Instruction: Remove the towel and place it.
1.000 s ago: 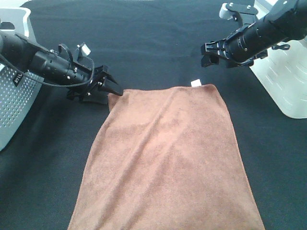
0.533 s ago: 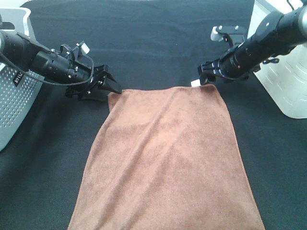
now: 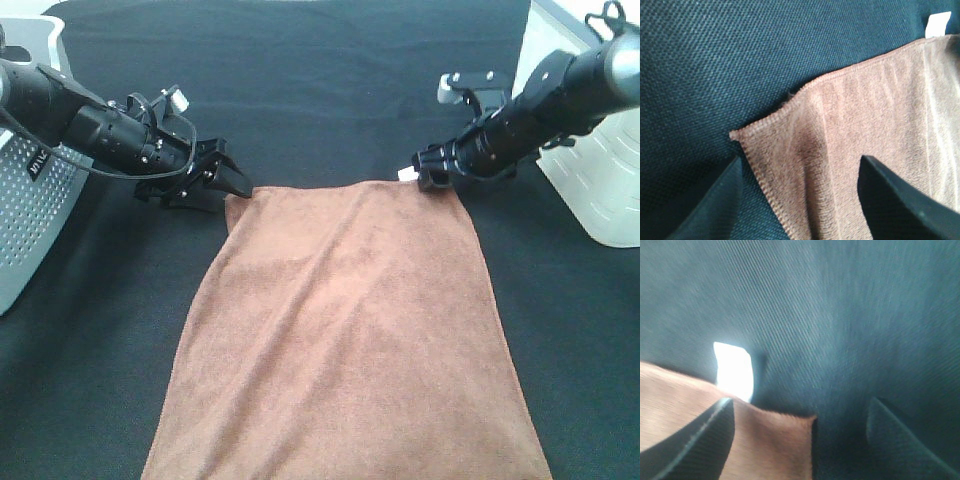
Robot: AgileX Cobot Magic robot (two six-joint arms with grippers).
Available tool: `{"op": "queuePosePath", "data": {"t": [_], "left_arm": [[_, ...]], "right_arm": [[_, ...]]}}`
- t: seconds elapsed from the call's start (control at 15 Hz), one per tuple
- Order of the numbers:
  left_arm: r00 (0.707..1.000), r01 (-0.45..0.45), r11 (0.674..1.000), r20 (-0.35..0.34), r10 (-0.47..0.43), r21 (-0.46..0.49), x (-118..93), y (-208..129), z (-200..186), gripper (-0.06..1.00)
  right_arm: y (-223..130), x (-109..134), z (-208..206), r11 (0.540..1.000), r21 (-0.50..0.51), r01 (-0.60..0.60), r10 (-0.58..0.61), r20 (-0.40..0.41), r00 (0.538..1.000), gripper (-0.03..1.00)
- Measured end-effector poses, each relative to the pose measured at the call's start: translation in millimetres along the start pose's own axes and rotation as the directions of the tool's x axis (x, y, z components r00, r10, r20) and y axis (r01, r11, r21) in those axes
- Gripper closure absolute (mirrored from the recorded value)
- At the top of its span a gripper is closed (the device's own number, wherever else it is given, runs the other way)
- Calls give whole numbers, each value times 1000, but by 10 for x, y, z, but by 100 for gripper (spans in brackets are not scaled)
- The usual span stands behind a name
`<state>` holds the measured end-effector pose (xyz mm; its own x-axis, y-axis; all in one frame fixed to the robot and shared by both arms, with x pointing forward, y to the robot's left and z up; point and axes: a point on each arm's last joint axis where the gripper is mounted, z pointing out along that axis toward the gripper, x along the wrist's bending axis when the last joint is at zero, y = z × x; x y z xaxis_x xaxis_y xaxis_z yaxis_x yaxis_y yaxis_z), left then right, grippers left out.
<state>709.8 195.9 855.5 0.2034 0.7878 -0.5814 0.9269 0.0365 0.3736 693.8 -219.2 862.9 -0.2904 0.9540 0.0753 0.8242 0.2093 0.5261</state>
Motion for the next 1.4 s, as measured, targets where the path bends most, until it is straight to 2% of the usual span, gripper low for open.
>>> {"op": "queuePosePath", "data": {"t": [0.2, 0.4, 0.47, 0.67, 0.8, 0.87, 1.13, 1.4], "left_arm": [[1000, -8, 1000, -6, 8, 3, 3, -2, -3, 35], [1000, -13, 1000, -21, 14, 3, 19, -2, 0, 42], [1000, -12, 1000, -28, 12, 4, 36, -9, 13, 49], [998, -12, 1000, -56, 12, 5, 114, -26, 41, 83], [998, -6, 1000, -69, 5, -4, 139, -25, 57, 94], [997, -6, 1000, -73, 5, -9, 142, -21, 56, 94], [995, -24, 999, -95, 20, -37, 145, 10, 64, 94], [969, -153, 976, -218, 117, -153, 209, 271, 35, 94]], "right_arm": [[-18, -5, 33, 1000, 4, -10, 10, 2, 1000, 32], [-16, -3, 33, 1000, 2, -19, 19, 0, 1000, 43], [-16, -2, 33, 1000, 2, -22, 22, -1, 1000, 48], [-15, -1, 32, 1000, 1, -28, 28, -3, 1000, 76], [-14, 0, 32, 1000, 1, -29, 29, -4, 1000, 93], [-14, 0, 32, 1000, 0, -31, 31, -3, 1000, 97], [-8, -4, 32, 1000, -6, -29, 29, 1, 1000, 97], [70, -51, 26, 996, -89, -9, 14, 51, 999, 97]]}}
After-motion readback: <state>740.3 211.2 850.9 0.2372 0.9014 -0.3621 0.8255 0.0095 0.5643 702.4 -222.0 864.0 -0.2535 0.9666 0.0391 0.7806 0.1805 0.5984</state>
